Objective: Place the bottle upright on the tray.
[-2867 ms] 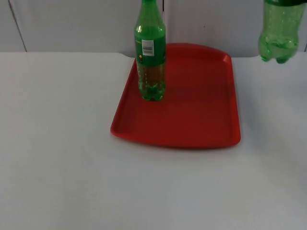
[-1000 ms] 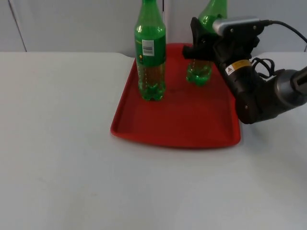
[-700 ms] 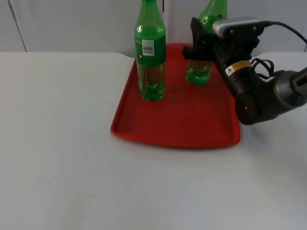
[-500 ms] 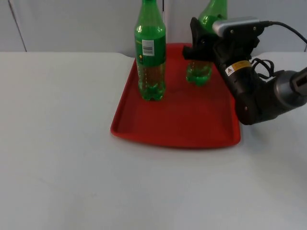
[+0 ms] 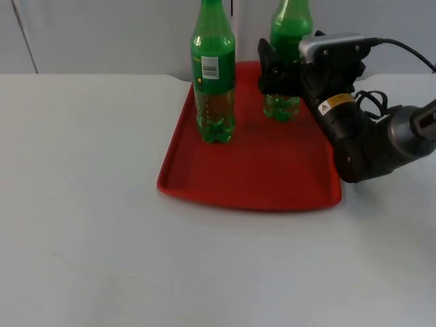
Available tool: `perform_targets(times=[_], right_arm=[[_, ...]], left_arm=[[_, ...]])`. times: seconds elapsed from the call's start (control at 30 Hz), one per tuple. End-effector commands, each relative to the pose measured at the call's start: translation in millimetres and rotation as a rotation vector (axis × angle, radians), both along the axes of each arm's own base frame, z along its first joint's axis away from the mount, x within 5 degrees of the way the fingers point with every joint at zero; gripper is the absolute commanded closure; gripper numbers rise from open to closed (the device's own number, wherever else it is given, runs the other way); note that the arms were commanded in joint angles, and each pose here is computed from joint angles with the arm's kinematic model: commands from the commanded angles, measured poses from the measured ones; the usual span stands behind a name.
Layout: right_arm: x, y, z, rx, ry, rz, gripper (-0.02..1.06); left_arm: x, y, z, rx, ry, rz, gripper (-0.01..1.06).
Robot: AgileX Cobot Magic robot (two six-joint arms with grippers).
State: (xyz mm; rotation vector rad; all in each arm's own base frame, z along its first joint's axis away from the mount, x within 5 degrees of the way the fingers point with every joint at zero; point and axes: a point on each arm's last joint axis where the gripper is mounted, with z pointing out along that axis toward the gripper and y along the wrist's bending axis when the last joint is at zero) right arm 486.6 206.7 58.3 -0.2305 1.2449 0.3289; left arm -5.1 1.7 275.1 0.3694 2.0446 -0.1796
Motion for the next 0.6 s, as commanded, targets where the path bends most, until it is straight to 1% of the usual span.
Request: perform_targets(times=[0.0, 0.37, 0.43, 0.47, 0.53, 0.57], right_arm=[[0.3, -2.4, 0.8, -0.001, -0.003, -0.003, 0.16], [0.2, -2.1, 0.8, -0.003, -0.003, 0.0, 0.15], [0.2, -2.1, 0.8, -0.003, -0.003, 0.0, 0.09], [0.2, -2.1, 0.8, -0.003, -0.003, 0.0, 0.09], [0.2, -2.1, 0.8, -0.003, -0.003, 0.0, -0.01], [0.2, -2.1, 0.8, -0.003, -0.003, 0.0, -0.01]], left_arm=[[0.7, 0.5, -0.5, 0.002, -0.01, -0.001, 0.0], [0.7, 0.5, -0.5, 0.002, -0.01, -0.001, 0.0], [0.7, 0.5, -0.5, 0.002, -0.01, -0.001, 0.0], [0.7, 0.5, -0.5, 0.002, -0.01, -0.001, 0.0], [0.7, 0.5, -0.5, 0.002, -0.01, -0.001, 0.0], [0.7, 0.5, -0.5, 0.002, -0.01, -0.001, 0.0]])
